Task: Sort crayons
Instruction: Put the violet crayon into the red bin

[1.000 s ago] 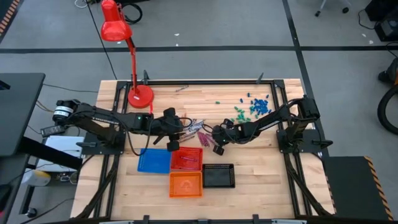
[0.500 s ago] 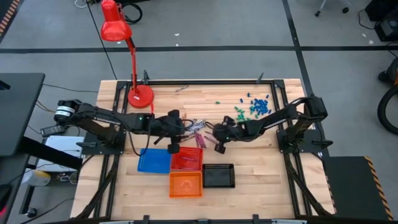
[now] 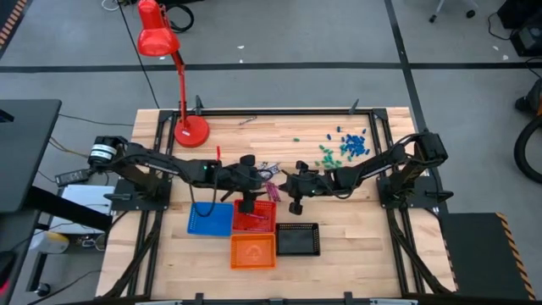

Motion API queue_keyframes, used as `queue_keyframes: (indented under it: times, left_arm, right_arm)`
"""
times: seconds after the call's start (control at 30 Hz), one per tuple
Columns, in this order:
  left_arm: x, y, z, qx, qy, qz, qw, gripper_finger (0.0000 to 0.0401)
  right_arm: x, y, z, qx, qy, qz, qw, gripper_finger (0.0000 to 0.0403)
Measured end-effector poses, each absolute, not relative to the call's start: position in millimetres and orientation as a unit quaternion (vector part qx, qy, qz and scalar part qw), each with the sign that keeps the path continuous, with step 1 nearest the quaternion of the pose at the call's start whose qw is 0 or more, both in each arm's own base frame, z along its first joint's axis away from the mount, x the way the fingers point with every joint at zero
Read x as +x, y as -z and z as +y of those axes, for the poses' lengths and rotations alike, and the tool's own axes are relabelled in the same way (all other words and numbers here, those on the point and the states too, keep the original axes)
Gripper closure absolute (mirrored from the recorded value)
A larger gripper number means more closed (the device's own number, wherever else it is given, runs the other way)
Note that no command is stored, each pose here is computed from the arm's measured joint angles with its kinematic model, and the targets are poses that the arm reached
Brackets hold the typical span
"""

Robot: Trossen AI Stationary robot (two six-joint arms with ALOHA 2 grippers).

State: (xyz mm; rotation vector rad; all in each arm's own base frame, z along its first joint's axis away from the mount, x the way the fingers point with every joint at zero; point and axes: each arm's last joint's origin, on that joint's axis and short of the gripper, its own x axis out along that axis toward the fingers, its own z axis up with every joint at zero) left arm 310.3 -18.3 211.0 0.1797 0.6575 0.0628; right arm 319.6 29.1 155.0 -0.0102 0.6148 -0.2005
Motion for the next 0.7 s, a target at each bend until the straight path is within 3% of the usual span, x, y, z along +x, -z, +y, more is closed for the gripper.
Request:
queue_keyframes:
  times: [0.7]
  left_arm:
    - [321.4, -195.6, -19.2, 0.116, -0.021, 0.323, 0.939, 0.0207]
  right_arm:
    - [324.9, -167.0, 39.5, -0.011, 0.058, 0.245, 0.968, 0.0376]
